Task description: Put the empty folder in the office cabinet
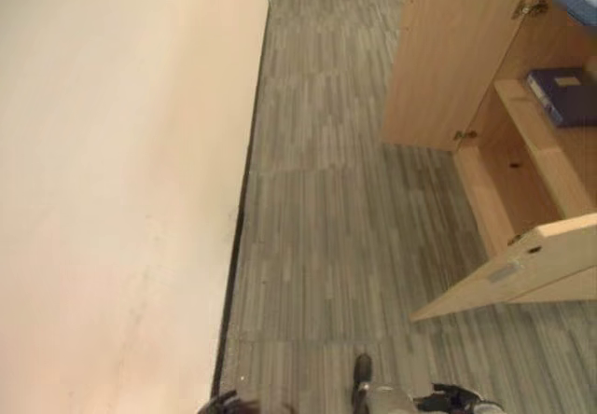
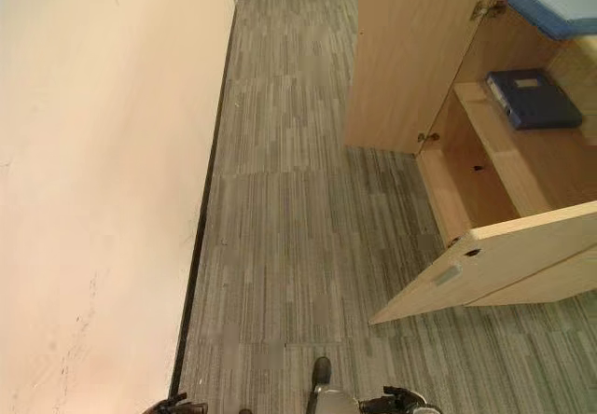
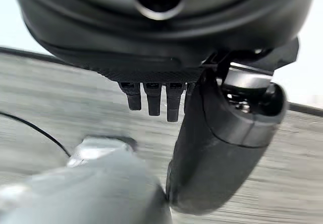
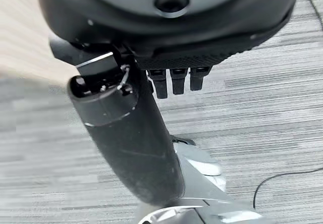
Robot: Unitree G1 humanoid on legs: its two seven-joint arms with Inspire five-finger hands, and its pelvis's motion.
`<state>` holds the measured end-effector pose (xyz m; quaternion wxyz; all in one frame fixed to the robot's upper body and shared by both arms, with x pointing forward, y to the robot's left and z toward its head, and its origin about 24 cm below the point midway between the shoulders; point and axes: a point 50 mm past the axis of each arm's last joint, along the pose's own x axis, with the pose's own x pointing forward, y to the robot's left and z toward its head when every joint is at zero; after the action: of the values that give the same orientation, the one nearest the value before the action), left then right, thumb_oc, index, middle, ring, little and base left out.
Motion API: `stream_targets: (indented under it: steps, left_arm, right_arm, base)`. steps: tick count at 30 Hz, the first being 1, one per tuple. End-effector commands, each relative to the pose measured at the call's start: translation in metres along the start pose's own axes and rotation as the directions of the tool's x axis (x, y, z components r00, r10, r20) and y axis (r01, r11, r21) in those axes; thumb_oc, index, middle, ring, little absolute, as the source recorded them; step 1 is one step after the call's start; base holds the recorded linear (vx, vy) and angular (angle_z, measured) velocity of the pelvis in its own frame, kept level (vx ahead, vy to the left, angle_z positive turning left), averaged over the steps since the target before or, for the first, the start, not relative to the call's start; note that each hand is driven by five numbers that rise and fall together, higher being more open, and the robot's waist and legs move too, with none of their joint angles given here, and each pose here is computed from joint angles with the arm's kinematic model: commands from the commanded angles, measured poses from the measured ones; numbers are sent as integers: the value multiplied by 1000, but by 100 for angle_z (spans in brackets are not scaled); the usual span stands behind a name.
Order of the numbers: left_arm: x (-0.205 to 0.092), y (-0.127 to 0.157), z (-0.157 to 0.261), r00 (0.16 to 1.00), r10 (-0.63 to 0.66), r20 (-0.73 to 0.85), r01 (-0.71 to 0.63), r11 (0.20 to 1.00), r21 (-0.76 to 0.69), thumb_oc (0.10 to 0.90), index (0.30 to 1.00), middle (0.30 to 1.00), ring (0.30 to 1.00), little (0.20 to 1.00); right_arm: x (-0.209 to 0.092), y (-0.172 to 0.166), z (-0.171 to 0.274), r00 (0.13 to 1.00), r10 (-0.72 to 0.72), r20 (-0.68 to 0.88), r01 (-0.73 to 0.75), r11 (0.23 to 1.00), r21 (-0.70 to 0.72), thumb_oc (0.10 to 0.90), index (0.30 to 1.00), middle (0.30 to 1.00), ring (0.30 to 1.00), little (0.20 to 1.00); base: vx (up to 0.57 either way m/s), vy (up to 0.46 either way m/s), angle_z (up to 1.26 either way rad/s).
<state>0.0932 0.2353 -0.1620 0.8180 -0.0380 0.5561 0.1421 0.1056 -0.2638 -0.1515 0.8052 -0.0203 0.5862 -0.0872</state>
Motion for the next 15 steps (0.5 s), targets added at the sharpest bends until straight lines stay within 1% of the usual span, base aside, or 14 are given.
stream_targets:
  steps: [1,3,6,11,14,15]
  left_arm:
    - [-2,10,-12,999,39,-31,-38,999,8,800,900,900,900,900]
    - [-4,15,-22,996,64,-59,-65,998,-11,800,900,900,900,900]
    - [-6,18,-26,994,83,-67,-84,996,-20,800,900,900,900,900]
    - [-7,17,-35,992,84,-92,-87,996,-26,800,900,900,900,900]
    - [-9,18,-43,990,85,-113,-88,996,-17,800,900,900,900,900]
    - [-10,20,-47,988,83,-130,-83,997,7,800,900,900,900,900]
  right_arm:
    - [-2,-12,-6,999,-48,-17,48,999,7,800,900,900,900,900]
    - [-2,-10,-16,998,-39,-54,39,999,3,800,900,900,900,900]
    - [-4,-14,-26,995,-49,-91,49,999,-3,800,900,900,900,900]
    - [-7,-19,-46,987,-63,-145,66,998,15,800,900,900,900,900]
    - [-8,-19,-52,985,-59,-161,62,998,15,800,900,900,900,900]
    - [-8,-14,-58,983,-41,-182,43,999,4,800,900,900,900,900]
  base:
    - [285,-52,-30]
    - [363,90,-1]
    - [379,226,-15]
    - [392,212,-27]
    - [334,246,-38]
    - [330,320,-42]
